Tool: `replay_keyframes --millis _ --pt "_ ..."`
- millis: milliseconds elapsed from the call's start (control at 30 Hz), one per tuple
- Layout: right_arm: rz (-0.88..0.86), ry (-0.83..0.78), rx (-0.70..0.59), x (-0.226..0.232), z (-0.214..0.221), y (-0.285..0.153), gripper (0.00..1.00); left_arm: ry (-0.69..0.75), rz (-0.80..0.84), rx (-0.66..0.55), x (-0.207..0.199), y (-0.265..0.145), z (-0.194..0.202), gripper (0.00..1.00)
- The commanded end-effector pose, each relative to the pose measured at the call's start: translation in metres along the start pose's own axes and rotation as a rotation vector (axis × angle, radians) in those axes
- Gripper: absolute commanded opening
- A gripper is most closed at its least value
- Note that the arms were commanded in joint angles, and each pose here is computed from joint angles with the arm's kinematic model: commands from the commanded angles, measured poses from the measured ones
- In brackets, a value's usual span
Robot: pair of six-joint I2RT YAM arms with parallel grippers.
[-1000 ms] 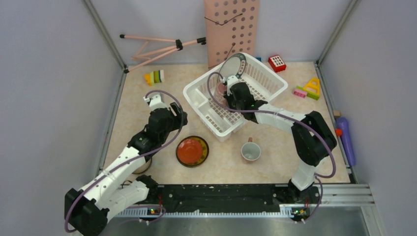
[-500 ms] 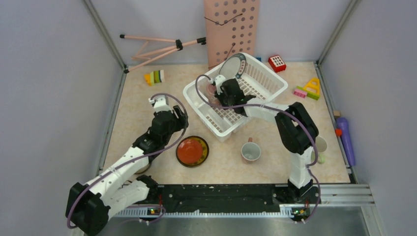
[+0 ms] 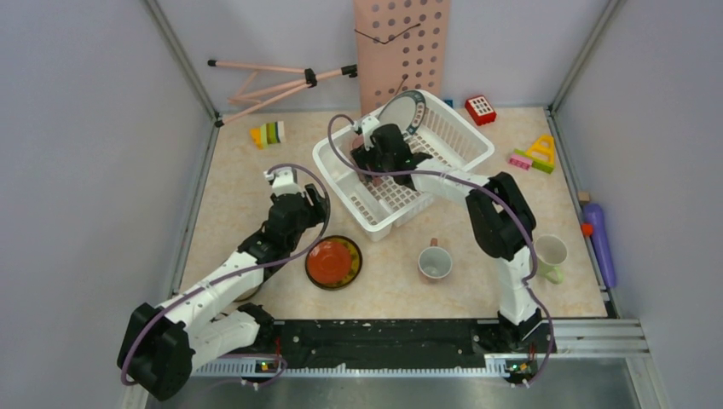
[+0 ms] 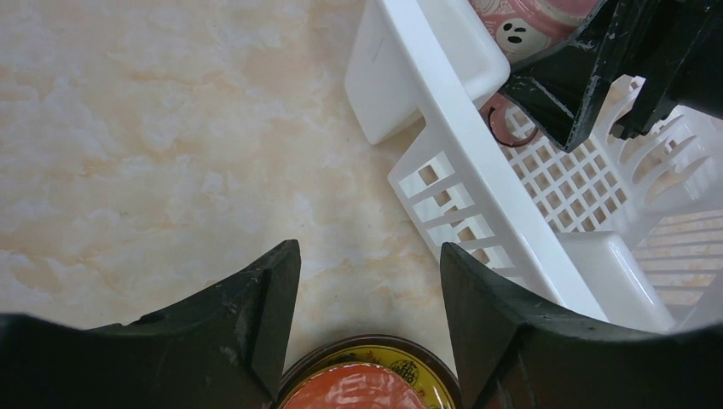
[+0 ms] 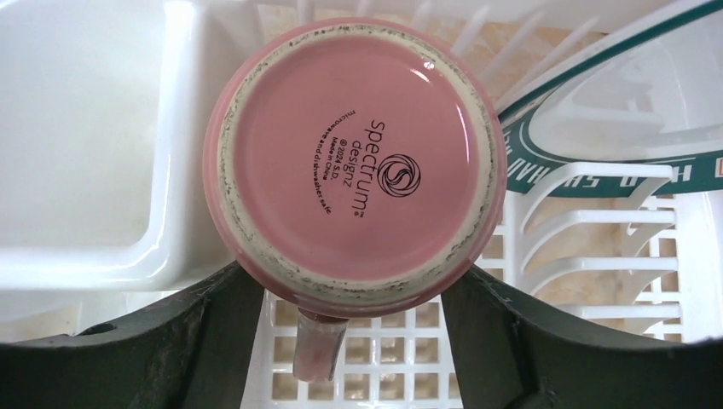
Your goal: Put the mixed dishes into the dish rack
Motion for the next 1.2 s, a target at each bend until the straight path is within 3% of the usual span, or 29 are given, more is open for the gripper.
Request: replay_keyframes --millis 0,300,500,633,900,1167 --pt "0.009 0.052 -0.151 0.001 -0.046 -0.019 0.74 -0.017 0.009 -0.072 -0.002 0.001 -0.011 0.66" --pt "-0.033 0.092 -0.217 0.001 -0.068 -0.064 0.79 0.024 -0.026 -0.013 0.002 0.000 -0.006 0.70" --pt "-0.020 0.163 -0.173 0.001 -0.065 -0.107 0.82 0.026 0.045 0.051 -0.005 -0.001 0.002 0.79" --pt "0.033 0.260 -0.076 0.000 -0.056 -0.153 0.82 0.039 0.078 0.072 -0.008 -0.003 0.003 0.82" --pt "0.146 0.339 0.098 -0.003 0.012 -0.233 0.86 0.049 0.135 0.102 -0.013 -0.006 0.006 0.83" --pt "0.144 0.434 0.146 0.005 0.065 -0.280 0.87 0.050 0.062 0.120 -0.008 -0.003 0.007 0.81"
Point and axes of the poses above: each gripper's point midway between its finger pads, its own y axis out along the fingers, its own x axis along the line the jaws close on, z = x × y, the point moved 7 cm from there along -y, back along the fingers, and after that the axes turned 3 degrees about -y, right-handed, at the moved point
